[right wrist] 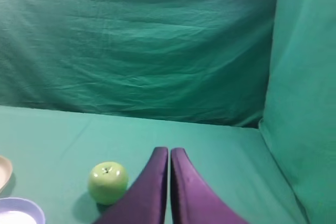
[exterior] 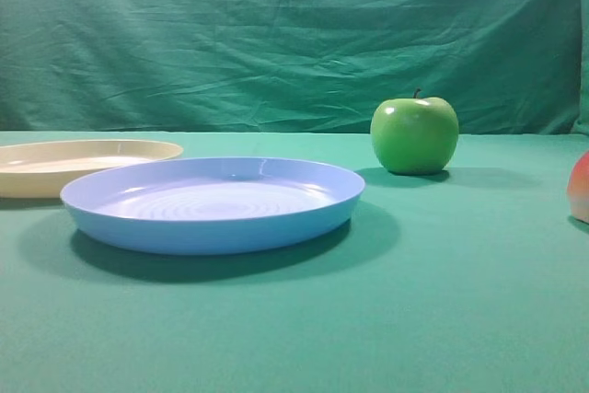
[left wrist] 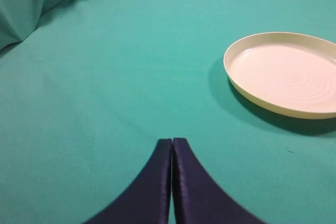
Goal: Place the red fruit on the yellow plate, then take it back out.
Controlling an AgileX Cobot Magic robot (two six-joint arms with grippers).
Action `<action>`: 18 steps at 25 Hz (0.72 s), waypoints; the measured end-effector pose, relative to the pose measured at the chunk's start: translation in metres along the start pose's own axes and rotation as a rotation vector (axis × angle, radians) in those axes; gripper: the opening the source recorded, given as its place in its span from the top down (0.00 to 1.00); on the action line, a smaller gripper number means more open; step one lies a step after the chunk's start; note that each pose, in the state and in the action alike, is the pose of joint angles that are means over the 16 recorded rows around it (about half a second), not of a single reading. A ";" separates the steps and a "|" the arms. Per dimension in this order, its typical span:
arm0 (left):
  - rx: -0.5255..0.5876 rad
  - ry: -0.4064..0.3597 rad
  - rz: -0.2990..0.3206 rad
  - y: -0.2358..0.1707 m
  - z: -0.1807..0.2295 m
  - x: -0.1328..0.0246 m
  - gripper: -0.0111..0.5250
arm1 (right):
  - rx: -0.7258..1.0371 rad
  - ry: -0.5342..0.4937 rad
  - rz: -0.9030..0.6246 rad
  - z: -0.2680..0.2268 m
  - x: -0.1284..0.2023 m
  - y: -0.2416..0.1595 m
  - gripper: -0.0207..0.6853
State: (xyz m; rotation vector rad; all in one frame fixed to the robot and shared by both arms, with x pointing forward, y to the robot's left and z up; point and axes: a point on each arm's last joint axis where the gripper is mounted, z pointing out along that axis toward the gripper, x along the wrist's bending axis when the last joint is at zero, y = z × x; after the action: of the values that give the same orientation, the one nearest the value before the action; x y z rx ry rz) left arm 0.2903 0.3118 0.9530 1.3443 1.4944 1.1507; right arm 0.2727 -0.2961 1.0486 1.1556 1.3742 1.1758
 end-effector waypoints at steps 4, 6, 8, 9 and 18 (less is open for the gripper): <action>0.000 0.000 0.000 0.000 0.000 0.000 0.98 | 0.034 -0.005 0.009 0.011 0.002 -0.030 0.97; 0.000 0.000 0.000 0.000 0.000 0.000 0.98 | 0.053 -0.004 0.017 0.016 0.004 -0.044 0.97; 0.000 0.000 0.000 0.000 0.000 0.000 0.98 | 0.072 -0.002 0.026 0.019 0.005 -0.056 0.97; 0.000 0.000 0.000 0.000 0.000 0.000 0.98 | 0.081 -0.001 0.031 0.021 0.005 -0.062 0.97; 0.000 0.000 0.000 0.000 0.000 0.000 0.98 | 0.165 0.004 0.072 0.027 0.008 -0.093 0.97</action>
State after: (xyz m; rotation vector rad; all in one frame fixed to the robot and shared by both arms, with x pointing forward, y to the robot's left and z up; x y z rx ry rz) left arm 0.2903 0.3118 0.9530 1.3443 1.4944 1.1507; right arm 0.2919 -0.2941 0.9536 1.3293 1.4654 1.1315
